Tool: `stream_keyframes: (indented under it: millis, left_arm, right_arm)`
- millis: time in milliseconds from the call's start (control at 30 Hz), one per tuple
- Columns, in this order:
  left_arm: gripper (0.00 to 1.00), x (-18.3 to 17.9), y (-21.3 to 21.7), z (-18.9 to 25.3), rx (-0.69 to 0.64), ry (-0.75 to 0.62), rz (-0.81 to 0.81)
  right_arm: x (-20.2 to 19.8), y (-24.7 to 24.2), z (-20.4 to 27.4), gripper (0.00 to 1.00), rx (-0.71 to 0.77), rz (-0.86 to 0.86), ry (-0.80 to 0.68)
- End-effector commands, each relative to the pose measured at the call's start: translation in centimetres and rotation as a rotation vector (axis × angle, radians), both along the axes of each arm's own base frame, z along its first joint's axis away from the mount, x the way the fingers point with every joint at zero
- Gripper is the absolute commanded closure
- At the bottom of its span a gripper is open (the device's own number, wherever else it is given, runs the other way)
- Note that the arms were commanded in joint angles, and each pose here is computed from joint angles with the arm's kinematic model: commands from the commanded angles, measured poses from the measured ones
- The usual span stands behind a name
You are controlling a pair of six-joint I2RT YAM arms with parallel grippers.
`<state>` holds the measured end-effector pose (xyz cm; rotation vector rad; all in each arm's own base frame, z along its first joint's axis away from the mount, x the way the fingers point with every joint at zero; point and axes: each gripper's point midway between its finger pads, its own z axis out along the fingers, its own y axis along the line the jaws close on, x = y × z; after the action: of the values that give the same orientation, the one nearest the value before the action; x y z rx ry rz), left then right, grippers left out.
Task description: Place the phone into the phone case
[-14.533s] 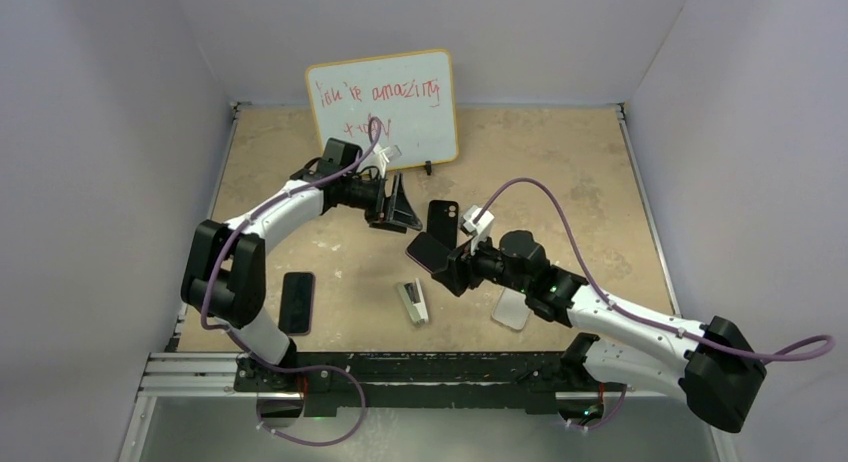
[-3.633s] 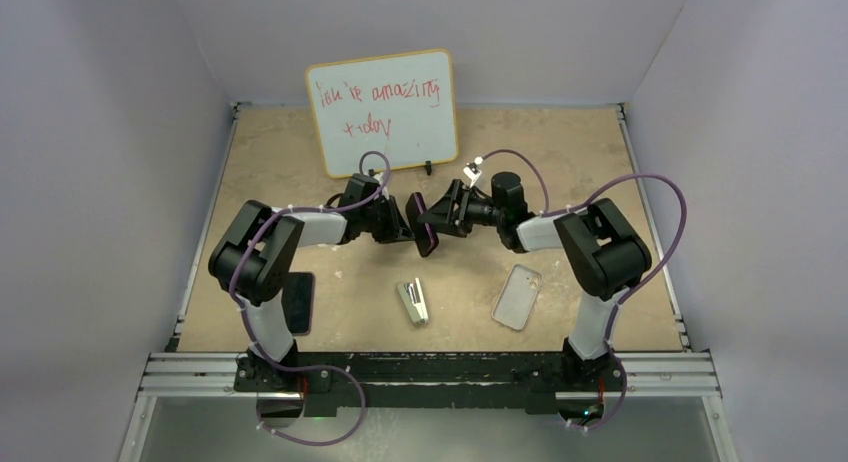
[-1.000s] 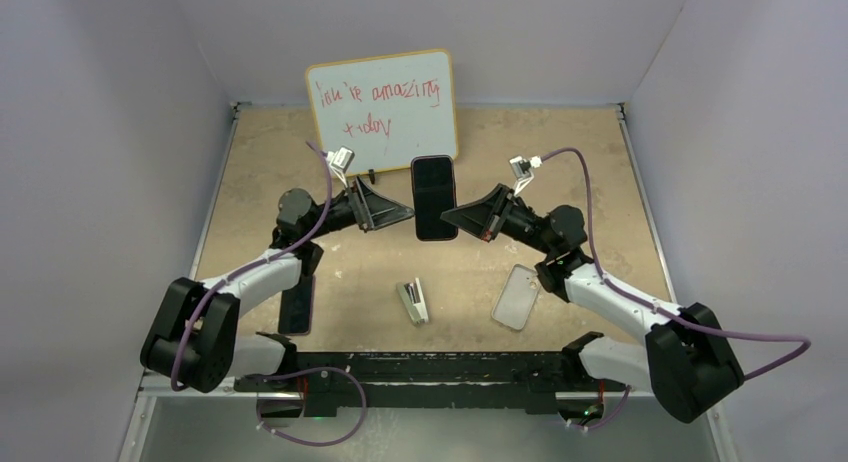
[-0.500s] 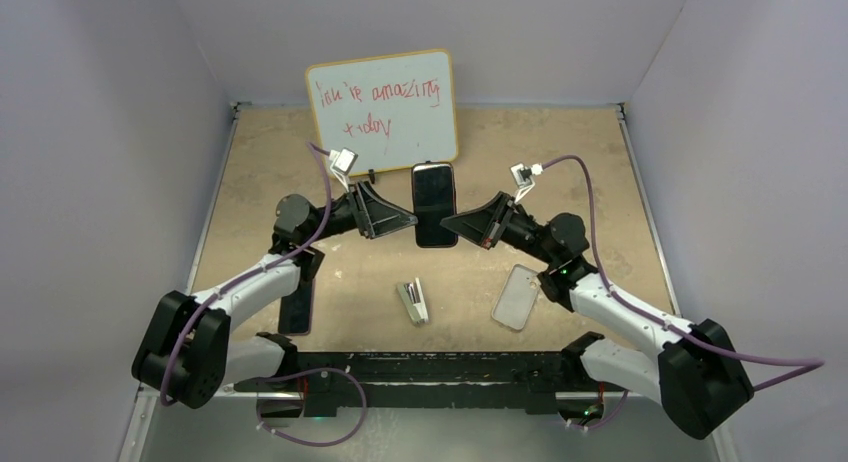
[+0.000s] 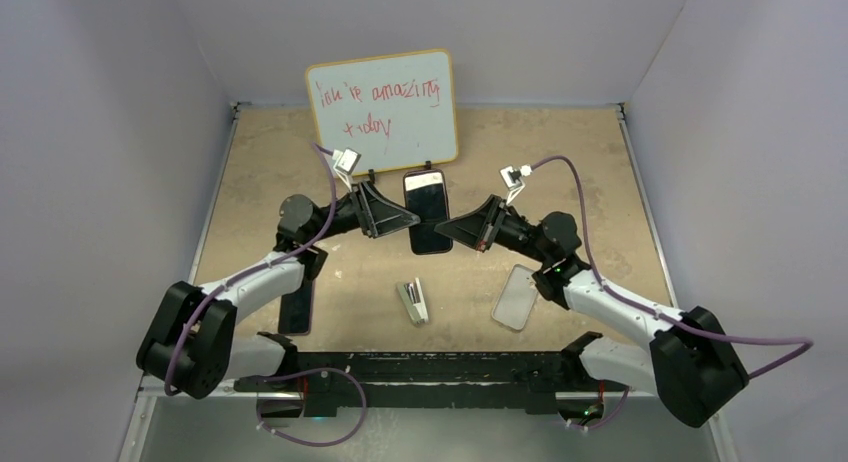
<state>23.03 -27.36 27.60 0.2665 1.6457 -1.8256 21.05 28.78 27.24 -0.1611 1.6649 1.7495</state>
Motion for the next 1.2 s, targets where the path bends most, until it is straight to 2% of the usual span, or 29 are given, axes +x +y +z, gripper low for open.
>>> stream_keyframes:
  millis: [0,100,167,300,333,433,533,633,733,900,967,1067,1167]
  left_arm:
    - [0.37,0.2,-0.3,2.1,-0.046,-0.075,-0.002]
    - [0.64,-0.5,-0.2,3.0,-0.074,-0.109,-0.032]
    - [0.79,-0.9,-0.2,3.2,-0.073,-0.127,-0.054]
    - [1.00,-1.9,-0.3,2.9,-0.050,-0.157,-0.105]
    - [1.00,-2.1,-0.3,2.9,-0.046,-0.164,-0.118]
    - [1.00,-3.0,-0.3,3.2,-0.033,-0.199,-0.163]
    - [1.00,-3.8,-0.2,3.1,0.007,-0.238,-0.204]
    - [1.00,-4.3,-0.1,2.1,0.066,-0.252,-0.228]
    - [1.00,-4.4,0.0,1.3,0.108,-0.264,-0.233]
    - [1.00,-4.2,0.0,-0.1,0.156,-0.235,-0.231]
    - [1.00,-3.5,0.0,-1.3,0.209,-0.200,-0.211]
    - [1.00,-1.9,0.2,-3.4,0.332,-0.185,-0.143]
    - [1.00,0.4,1.4,-6.3,0.501,-0.102,-0.027]
  right_arm:
    - [-1.3,0.4,3.9,1.00,0.089,0.059,-0.131]
    - [-1.6,0.5,3.4,1.00,0.076,0.072,-0.135]
    - [-1.5,0.4,2.8,0.89,0.049,0.067,-0.138]
    - [-1.9,0.4,2.4,0.60,-0.009,0.083,-0.126]
    - [-2.3,0.4,2.7,0.49,-0.004,0.098,-0.129]
    - [-2.2,0.2,3.6,0.29,-0.020,0.093,-0.134]
    - [-1.5,0.1,4.0,0.21,-0.069,0.049,-0.138]
    - [-0.8,0.0,5.0,0.19,-0.098,0.021,-0.160]
    - [-1.0,0.4,5.8,0.22,-0.109,0.053,-0.189]
    - [-1.4,0.7,5.9,0.35,-0.116,0.098,-0.199]
    - [-1.3,0.6,5.9,0.46,-0.115,0.087,-0.202]
    - [-1.0,0.4,6.4,0.74,-0.109,0.060,-0.212]
    - [-0.4,0.0,7.1,1.00,-0.111,0.009,-0.236]
